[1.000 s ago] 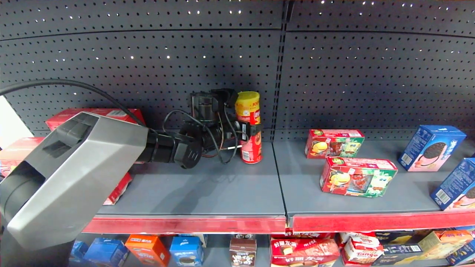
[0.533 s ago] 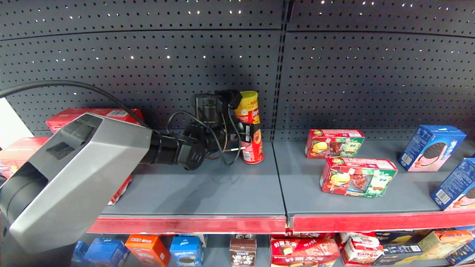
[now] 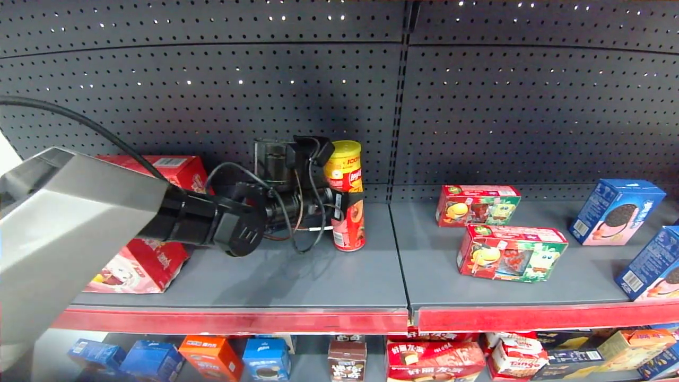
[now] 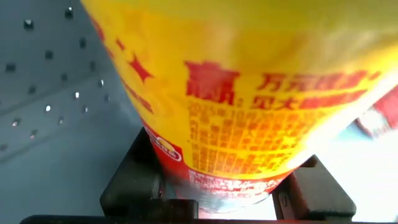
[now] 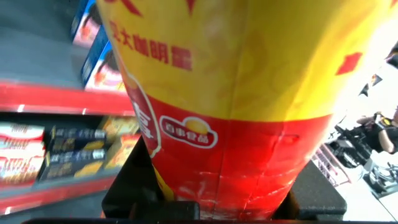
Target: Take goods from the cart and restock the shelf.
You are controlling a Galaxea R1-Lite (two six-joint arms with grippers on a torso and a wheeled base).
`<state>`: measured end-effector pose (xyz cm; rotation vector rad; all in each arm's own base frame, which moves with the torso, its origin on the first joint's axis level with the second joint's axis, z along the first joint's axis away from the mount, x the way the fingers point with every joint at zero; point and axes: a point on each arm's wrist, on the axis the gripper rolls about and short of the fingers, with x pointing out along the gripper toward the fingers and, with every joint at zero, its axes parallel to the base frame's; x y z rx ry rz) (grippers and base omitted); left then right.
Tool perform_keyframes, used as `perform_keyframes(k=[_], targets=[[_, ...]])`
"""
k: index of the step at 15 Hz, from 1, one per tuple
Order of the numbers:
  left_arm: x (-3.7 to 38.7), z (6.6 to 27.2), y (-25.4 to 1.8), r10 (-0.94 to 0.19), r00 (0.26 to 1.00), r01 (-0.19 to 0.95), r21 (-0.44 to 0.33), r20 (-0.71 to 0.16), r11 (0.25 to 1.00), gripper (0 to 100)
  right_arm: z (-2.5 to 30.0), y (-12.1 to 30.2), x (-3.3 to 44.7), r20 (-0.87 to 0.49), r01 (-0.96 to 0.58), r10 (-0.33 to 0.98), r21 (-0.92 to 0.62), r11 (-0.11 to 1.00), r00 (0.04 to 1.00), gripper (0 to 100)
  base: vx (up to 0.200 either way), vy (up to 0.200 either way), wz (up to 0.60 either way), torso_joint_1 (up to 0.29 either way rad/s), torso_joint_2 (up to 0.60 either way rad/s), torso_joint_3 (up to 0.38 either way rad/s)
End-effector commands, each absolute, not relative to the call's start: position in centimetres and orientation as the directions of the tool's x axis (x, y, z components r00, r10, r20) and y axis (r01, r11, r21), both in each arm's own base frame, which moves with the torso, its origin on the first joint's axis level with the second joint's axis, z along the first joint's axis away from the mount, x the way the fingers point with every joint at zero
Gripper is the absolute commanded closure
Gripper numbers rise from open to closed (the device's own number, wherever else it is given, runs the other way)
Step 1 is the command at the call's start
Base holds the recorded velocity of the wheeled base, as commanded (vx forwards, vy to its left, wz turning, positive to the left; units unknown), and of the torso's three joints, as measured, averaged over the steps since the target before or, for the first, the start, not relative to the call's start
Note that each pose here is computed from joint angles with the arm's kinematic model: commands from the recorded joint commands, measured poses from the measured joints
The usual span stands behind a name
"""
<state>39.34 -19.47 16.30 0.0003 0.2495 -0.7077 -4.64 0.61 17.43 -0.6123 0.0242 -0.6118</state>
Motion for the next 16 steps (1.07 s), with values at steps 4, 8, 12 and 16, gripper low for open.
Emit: perform_keyframes(k=[4,8,12,16], targets=[[32.6,19.3,-13.5,-0.745,0.636,0.756,-0.031,-0.201,0.654,100,17.3,1.0,-5.8,0.188,0.550,-0.543,-0.528,0.647,0.819,100,0.000,0.000,0.00,0.000,0.00,0.000],[31.8,19.0,-13.6,-0.787,0.594,0.796,-0.025,-0.168,0.605,100,17.7,1.0,-6.1,0.203,0.559,-0.542,-0.521,0.645,0.815,100,0.000,0.000,0.00,0.000,0.00,0.000],[31.7,18.6,-14.5,-0.820,0.545,0.832,-0.004,-0.173,0.554,100,17.7,1.0,-6.1,0.203,0.559,-0.542,-0.520,0.646,0.815,100,0.000,0.000,0.00,0.000,0.00,0.000],[32.1,17.3,-14.7,-0.887,0.429,0.902,0.040,-0.168,0.429,100,17.6,1.0,-6.0,0.198,0.556,-0.542,-0.522,0.647,0.817,100,0.000,0.000,0.00,0.000,0.00,0.000]])
